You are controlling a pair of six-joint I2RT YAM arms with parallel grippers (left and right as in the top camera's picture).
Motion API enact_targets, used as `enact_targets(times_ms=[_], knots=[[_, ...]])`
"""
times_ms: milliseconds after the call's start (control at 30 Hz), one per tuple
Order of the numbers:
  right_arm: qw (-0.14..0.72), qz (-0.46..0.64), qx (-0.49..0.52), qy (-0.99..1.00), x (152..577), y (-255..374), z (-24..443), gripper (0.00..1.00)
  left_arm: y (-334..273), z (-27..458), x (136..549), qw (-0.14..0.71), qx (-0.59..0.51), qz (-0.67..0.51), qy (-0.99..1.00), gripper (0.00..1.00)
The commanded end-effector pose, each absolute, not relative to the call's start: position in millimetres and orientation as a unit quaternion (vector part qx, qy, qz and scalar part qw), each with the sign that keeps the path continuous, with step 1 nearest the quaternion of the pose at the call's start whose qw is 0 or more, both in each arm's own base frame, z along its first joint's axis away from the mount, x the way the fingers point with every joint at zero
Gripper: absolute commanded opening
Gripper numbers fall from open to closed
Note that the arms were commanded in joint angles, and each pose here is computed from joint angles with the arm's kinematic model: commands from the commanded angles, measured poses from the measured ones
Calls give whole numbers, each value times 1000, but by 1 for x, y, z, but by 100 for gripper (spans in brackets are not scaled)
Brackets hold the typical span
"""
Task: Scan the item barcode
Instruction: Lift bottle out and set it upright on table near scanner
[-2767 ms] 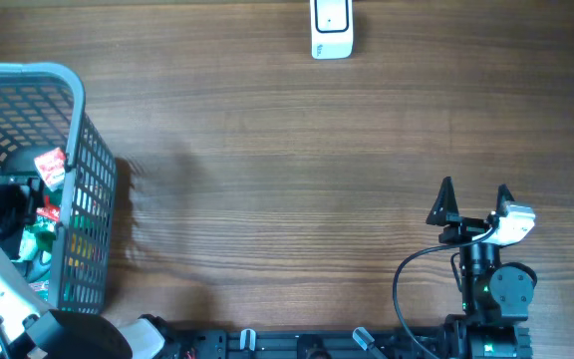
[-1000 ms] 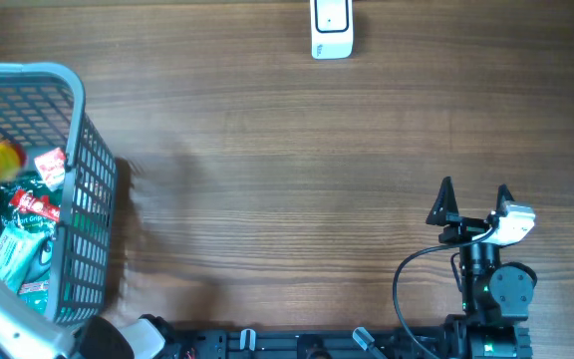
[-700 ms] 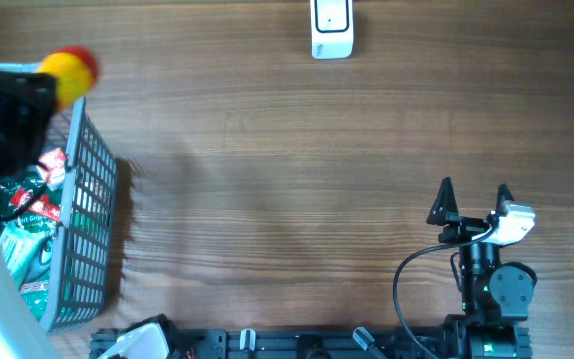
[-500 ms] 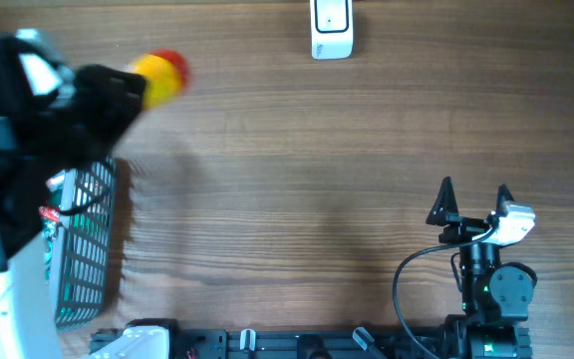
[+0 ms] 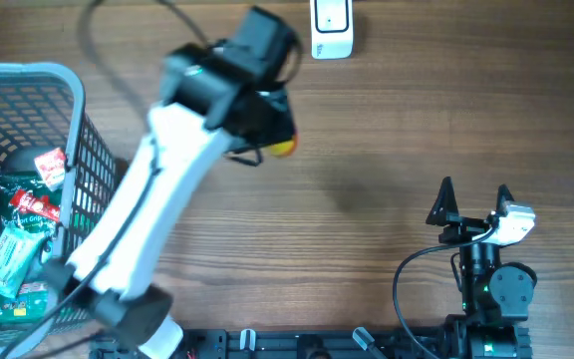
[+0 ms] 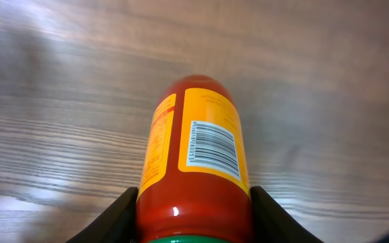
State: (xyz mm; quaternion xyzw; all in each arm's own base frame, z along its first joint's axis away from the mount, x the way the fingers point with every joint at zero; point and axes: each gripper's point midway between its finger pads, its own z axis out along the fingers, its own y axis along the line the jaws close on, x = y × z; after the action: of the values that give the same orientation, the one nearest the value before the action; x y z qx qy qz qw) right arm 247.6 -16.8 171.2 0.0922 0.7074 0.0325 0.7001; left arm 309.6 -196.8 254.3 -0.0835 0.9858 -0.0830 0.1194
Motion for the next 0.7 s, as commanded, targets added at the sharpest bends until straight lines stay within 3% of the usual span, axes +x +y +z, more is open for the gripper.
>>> enact_targets(times_ms=[0,300,667], knots=[[702,22,88,706,248,-18,172,100,-224,214,316,88,-24,-45,995,38],[702,22,88,706,248,-18,172,100,-274,112,318,-8,26,-12,1000,38],[702,23,89,706,248,-18,172,100,-298,101,307,-58,25,-68,996,41]])
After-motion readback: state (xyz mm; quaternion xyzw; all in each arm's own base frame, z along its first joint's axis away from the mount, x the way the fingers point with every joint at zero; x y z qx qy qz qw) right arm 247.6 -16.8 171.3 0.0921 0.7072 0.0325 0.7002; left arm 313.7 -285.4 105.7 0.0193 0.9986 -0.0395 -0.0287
